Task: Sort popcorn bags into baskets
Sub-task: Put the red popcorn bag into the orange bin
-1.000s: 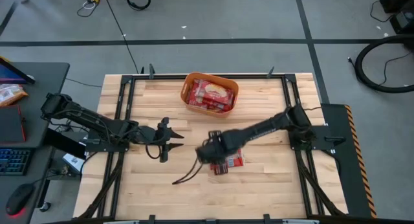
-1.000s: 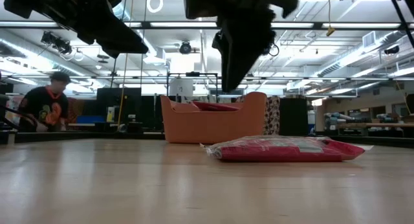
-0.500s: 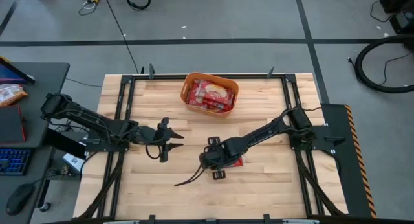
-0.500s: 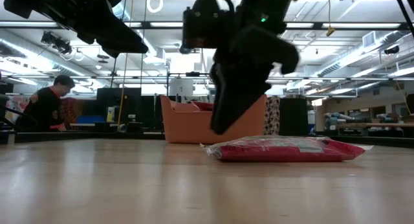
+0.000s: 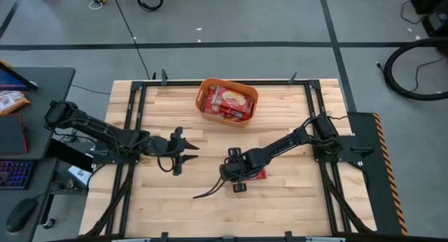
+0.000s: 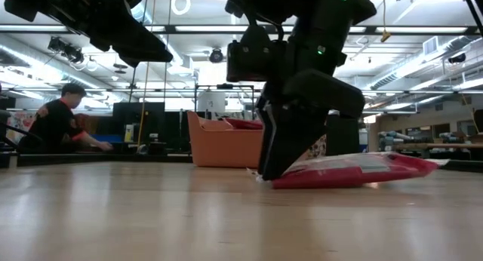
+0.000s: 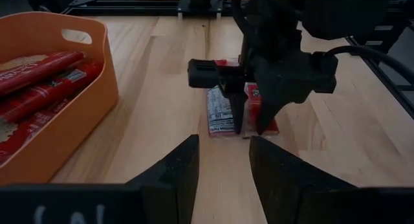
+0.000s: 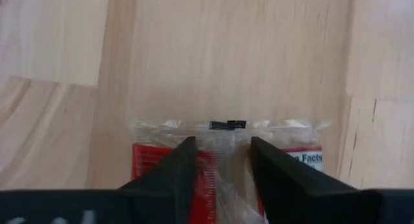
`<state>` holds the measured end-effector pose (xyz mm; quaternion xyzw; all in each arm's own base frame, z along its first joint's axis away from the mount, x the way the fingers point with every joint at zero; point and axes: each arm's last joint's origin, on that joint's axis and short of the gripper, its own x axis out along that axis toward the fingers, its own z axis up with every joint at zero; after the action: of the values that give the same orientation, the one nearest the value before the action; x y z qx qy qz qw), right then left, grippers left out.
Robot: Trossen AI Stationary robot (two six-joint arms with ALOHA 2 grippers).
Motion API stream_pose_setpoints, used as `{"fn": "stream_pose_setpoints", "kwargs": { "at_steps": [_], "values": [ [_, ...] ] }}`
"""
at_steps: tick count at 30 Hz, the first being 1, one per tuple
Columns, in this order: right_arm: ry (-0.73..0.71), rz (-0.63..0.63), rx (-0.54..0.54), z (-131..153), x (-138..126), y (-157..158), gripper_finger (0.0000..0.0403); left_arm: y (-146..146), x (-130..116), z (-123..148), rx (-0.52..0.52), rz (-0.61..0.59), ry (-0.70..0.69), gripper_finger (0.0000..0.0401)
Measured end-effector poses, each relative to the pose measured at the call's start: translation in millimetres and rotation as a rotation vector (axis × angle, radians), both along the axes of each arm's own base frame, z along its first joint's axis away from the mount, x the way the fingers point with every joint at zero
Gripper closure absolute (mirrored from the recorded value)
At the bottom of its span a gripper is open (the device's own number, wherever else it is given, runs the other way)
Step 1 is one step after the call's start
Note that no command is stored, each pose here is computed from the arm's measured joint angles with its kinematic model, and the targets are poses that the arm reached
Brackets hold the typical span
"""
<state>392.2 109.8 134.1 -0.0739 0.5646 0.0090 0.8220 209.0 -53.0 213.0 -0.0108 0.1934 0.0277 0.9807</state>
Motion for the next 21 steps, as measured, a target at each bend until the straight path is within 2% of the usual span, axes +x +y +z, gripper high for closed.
{"fn": "stream_pose_setpoints", "kwargs": {
  "at_steps": [3,8,9,15,21],
  "values": [
    [0.008,0.0,-0.002,-0.6,-1.0,-0.3,0.0287,0.0,0.0,0.0,0.0,0.0,0.0,0.026],
    [0.016,0.002,-0.002,-1.6,-1.7,-0.3,0.0384,0.0,0.0,0.0,0.0,0.0,0.0,0.026],
    [0.016,0.003,0.0,-1.7,-1.7,0.0,0.0392,0.0,0.0,0.0,0.0,0.0,0.0,0.026],
    [0.028,0.02,-0.005,7.8,3.1,1.5,0.0395,0.0,0.0,0.0,0.0,0.0,0.0,0.026],
    [0.019,0.039,-0.077,41.9,12.4,2.9,0.0397,0.0,-0.1,-0.2,0.001,0.0,0.003,0.026]
  ]
}}
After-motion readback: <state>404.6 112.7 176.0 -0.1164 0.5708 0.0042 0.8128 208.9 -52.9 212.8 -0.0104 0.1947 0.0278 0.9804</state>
